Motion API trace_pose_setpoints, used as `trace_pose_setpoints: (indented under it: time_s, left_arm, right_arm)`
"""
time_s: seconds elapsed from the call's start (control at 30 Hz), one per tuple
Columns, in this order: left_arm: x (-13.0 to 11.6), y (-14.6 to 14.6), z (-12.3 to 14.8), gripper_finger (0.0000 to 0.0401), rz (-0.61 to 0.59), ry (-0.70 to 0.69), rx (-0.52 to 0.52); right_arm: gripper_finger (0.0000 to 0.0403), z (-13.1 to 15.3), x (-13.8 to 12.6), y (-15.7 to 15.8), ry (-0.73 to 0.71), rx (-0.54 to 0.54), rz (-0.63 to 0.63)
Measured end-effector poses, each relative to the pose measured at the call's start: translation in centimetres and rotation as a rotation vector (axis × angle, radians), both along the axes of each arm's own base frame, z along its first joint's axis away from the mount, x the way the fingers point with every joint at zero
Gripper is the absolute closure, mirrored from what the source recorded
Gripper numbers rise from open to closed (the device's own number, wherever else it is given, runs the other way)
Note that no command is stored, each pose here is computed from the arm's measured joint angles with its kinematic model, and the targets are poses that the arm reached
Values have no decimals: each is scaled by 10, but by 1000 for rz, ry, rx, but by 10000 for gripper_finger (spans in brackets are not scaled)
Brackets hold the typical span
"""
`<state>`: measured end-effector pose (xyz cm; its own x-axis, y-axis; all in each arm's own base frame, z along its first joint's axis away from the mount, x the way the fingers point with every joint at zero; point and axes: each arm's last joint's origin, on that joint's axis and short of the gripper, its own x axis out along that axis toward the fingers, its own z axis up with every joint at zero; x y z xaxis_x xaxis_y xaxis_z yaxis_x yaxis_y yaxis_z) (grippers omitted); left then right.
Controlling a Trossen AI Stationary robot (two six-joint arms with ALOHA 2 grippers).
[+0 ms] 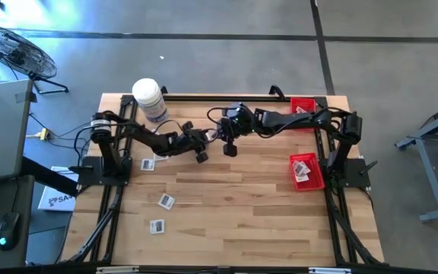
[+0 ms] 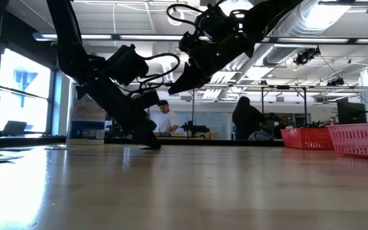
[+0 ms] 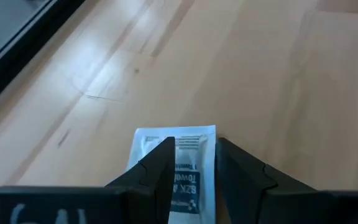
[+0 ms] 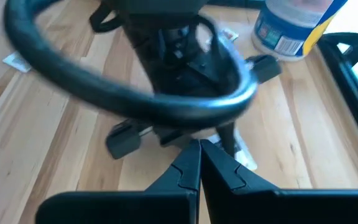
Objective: Pick & Place First Aid Supplies
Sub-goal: Put the towelette pack into the bottom basket
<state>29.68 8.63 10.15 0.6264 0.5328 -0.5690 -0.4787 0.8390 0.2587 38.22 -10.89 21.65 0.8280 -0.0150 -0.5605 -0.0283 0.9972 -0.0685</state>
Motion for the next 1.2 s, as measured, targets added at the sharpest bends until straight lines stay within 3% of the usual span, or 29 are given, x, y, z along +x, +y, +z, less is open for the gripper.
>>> trace_pose_setpoints:
  time_s: [0.53, 0.67, 0.87, 1.2]
  left_arm:
    - [1, 0, -7, 290, 60, 34, -117]
    - [-1, 3, -11, 316, 83, 46, -140]
    - [-1, 4, -20, 391, 101, 42, -176]
    - [-1, 4, -9, 399, 111, 0, -189]
  right_arm:
    - [402, -3, 0, 10, 36, 26, 37]
    - [402, -3, 1, 15, 37, 22, 51]
    - [402, 1, -3, 15, 51, 20, 47]
    - [402, 15, -14, 20, 95, -16, 14]
